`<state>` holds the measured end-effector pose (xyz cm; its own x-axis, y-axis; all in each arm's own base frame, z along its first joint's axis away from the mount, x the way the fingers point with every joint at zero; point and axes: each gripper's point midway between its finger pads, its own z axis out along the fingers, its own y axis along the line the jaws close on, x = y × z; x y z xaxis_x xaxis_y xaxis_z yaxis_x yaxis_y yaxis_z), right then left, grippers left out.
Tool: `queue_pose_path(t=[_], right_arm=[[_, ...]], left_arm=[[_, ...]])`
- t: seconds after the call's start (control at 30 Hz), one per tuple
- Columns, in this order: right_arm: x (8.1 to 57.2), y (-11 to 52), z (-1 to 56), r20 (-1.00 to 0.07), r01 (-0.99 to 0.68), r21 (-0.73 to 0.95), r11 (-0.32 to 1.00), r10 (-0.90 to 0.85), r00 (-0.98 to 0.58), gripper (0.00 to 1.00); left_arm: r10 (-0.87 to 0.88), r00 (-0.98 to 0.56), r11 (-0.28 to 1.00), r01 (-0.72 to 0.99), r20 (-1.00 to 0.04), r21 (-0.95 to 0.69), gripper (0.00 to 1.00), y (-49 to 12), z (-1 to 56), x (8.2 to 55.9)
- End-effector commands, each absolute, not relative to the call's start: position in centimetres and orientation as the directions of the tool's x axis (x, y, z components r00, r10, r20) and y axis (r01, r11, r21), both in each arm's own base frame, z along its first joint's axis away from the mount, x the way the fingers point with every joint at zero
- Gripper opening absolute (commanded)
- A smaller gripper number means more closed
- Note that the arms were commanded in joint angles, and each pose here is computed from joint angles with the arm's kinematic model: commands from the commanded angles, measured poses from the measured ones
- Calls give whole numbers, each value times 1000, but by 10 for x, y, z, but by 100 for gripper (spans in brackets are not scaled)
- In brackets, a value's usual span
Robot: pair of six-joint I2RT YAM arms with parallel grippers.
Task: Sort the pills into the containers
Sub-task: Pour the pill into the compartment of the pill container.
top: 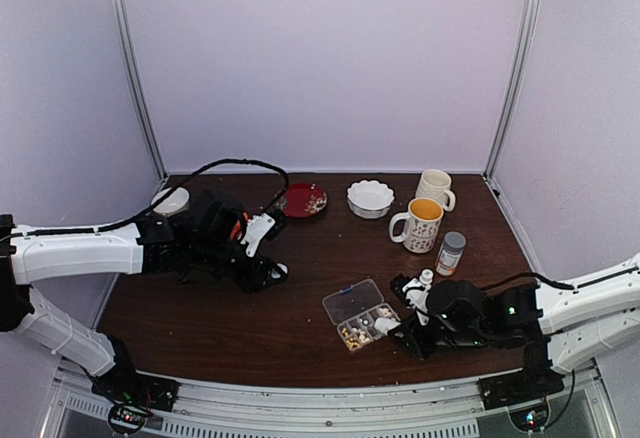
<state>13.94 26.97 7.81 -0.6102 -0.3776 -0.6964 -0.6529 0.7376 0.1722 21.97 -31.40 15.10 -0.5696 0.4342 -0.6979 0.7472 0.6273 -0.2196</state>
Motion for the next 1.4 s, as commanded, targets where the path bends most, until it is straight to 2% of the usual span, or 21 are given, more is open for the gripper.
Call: queue_pose_path(t=[0.0,0.1,0.23,0.37,0.43,0.57,0.67,0.8,0.9,1.03,1.13,1.23,1.37], right_arm=[[141,271,76,-672,-651,135,747,-414,-615,0],[139,281,85,-715,-657,207,725,-347,-608,0],[141,273,70,-651,-652,104,751,-444,-616,0],[142,279,86,-722,-650,187,736,-345,-599,0],[144,272,81,-690,-643,125,756,-399,-604,0],[140,278,81,-708,-659,173,732,-373,-600,0],[140,274,73,-662,-659,116,743,-437,-609,0],[140,279,84,-717,-657,191,729,-353,-601,0],[140,272,70,-648,-659,92,747,-458,-609,0],[138,282,86,-728,-659,212,721,-333,-599,0],[141,273,74,-665,-651,104,752,-434,-608,0],[138,285,88,-727,-663,212,718,-338,-598,0],[142,273,69,-645,-653,77,753,-462,-608,0]], left_arm=[[397,-548,619,752,-736,-226,9,-320,166,222],[400,-548,618,753,-735,-225,9,-320,166,222],[401,-547,619,753,-735,-223,9,-319,166,221],[403,-547,621,753,-733,-220,9,-319,165,221],[401,-550,623,750,-733,-222,9,-318,164,222],[404,-549,618,753,-732,-223,9,-320,163,222],[406,-548,619,754,-732,-221,9,-320,164,221],[407,-547,617,755,-731,-222,9,-320,164,221],[405,-548,619,754,-732,-222,9,-320,163,222],[407,-548,617,755,-731,-223,9,-321,163,222],[403,-548,619,753,-733,-223,9,-320,164,222],[407,-548,615,756,-731,-224,9,-321,163,221],[405,-548,617,754,-732,-224,9,-321,163,222]])
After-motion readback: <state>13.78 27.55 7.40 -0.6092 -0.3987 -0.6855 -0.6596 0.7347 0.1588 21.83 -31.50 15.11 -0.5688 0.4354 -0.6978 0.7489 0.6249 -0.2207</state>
